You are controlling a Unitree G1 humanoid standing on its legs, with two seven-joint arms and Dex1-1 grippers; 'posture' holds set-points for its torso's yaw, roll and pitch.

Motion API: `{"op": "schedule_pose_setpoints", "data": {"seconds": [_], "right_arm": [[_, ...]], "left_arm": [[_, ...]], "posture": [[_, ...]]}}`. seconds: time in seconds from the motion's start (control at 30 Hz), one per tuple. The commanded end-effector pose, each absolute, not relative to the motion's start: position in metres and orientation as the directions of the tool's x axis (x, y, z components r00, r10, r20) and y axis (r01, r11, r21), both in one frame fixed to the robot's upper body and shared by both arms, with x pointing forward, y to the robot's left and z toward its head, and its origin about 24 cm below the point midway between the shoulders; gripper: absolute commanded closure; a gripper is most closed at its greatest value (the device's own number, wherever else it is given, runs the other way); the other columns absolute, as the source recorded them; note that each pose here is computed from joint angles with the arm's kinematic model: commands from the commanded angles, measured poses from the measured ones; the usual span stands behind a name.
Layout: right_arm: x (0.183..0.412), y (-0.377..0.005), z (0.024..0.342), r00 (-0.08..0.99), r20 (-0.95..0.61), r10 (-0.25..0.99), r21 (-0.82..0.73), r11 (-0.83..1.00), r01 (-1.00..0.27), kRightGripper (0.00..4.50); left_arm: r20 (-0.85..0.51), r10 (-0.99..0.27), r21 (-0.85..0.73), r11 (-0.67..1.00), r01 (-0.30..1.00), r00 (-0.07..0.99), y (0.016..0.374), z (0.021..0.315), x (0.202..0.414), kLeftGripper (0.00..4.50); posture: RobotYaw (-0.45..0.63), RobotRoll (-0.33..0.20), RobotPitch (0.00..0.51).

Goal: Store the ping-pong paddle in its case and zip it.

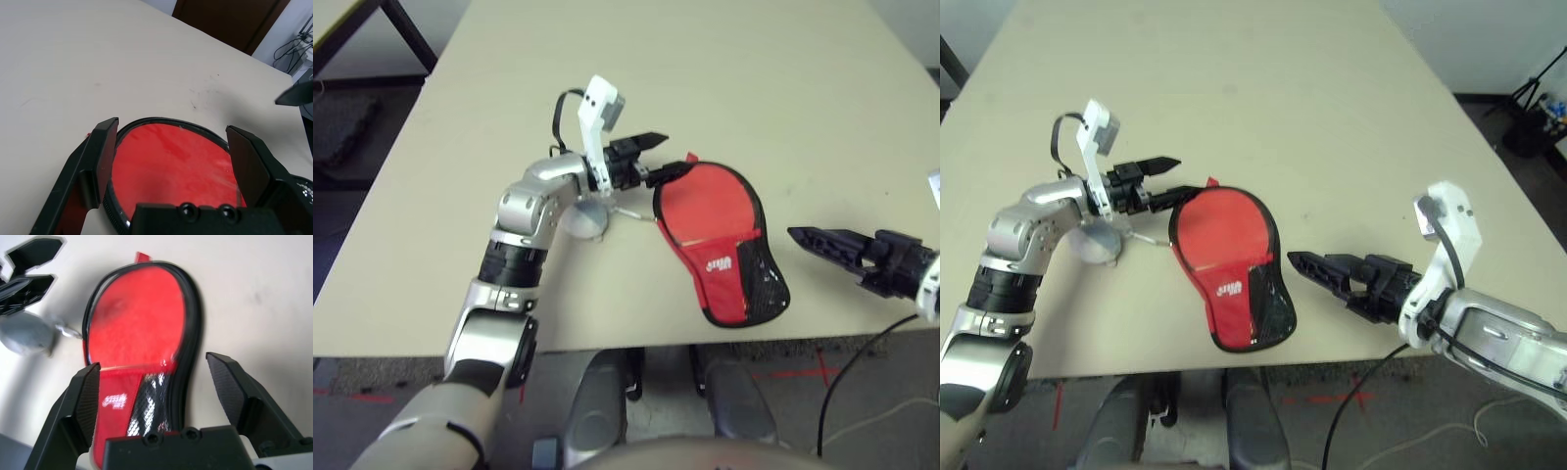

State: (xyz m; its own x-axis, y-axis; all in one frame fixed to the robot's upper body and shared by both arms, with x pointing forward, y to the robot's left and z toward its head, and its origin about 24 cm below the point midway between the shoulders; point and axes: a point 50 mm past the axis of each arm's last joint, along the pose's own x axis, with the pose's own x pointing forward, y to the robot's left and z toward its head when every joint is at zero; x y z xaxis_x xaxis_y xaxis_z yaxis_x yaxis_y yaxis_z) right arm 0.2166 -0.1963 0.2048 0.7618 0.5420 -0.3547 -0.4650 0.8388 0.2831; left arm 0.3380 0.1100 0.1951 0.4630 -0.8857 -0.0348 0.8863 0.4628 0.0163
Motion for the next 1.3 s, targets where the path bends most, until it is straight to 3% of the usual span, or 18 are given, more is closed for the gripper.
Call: {"op": "schedule_pose_setpoints", "data": {"seconds": [0.03,0.53,0.87,1.3], "right_arm": [[0.22,-0.179,0.177,0.649,-0.473,0.596,0.214,0.792,-0.571,0.03],[0.244,-0.155,0.169,0.524,-0.529,0.668,-0.05,0.591,-0.805,0.03],[0.256,-0.15,0.148,0.496,-0.596,0.631,-0.183,0.495,-0.849,0.03],[0.275,-0.149,0.123,0.467,-0.653,0.596,-0.198,0.461,-0.865,0.03]], "left_arm": [[-0.056,-0.885,0.03,0.462,0.887,0.463,0.109,0.195,0.34,0.0],[-0.062,-0.876,0.044,0.476,0.878,0.478,0.114,0.196,0.342,0.0],[-0.073,-0.878,0.055,0.471,0.881,0.474,0.117,0.197,0.345,0.0],[-0.398,-0.778,0.257,0.413,0.874,0.485,0.198,0.243,0.339,0.0]], "posture": [[-0.16,0.0,0.226],[-0.14,0.0,0.229],[-0.14,0.0,0.23],[-0.08,0.0,0.226]]}}
